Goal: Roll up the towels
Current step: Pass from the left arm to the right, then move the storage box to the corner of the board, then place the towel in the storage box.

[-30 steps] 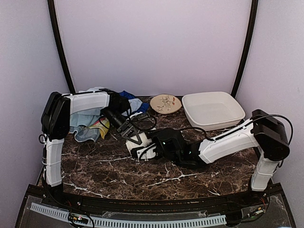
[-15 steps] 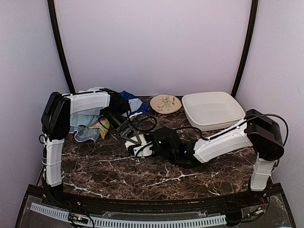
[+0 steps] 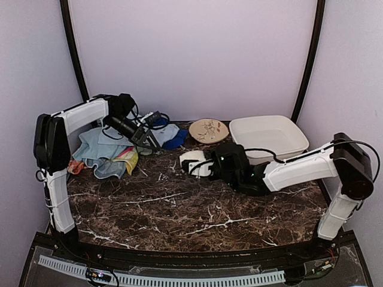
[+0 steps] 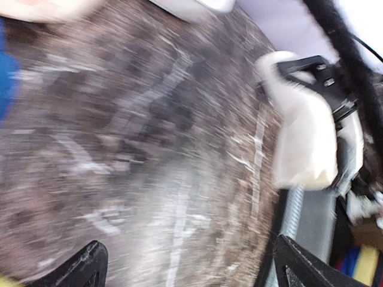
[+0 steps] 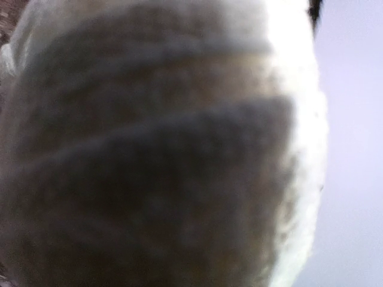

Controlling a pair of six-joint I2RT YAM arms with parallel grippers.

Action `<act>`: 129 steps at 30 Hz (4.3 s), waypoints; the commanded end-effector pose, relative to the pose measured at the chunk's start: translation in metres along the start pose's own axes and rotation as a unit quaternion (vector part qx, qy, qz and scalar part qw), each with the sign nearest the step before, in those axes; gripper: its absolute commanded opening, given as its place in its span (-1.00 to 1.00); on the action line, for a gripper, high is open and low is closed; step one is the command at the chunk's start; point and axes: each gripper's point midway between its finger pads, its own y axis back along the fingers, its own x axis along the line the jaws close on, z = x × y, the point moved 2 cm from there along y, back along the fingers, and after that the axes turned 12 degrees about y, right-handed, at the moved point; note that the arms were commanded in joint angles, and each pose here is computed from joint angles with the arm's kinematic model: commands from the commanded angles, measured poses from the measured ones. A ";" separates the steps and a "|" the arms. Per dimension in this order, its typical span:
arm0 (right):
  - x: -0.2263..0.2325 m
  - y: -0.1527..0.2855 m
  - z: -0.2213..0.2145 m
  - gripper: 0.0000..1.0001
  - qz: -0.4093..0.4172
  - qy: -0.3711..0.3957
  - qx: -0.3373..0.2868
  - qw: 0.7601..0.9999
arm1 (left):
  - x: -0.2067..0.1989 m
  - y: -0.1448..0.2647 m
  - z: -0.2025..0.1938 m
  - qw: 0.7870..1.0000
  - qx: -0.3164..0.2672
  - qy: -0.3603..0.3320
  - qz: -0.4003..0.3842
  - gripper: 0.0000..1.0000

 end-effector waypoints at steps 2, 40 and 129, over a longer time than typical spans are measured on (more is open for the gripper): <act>-0.089 0.004 -0.104 -1.00 -0.068 -0.087 0.087 0.990 | 0.018 0.102 0.048 0.982 -0.149 -0.003 0.113 0.98; 0.095 -0.021 -0.387 -1.00 0.265 -0.263 0.501 0.781 | 0.039 0.027 0.005 0.997 -0.062 0.035 0.007 0.68; 0.052 -0.079 -0.348 0.35 0.185 -0.351 0.390 0.831 | 0.026 0.022 -0.003 0.998 -0.054 0.030 -0.020 0.56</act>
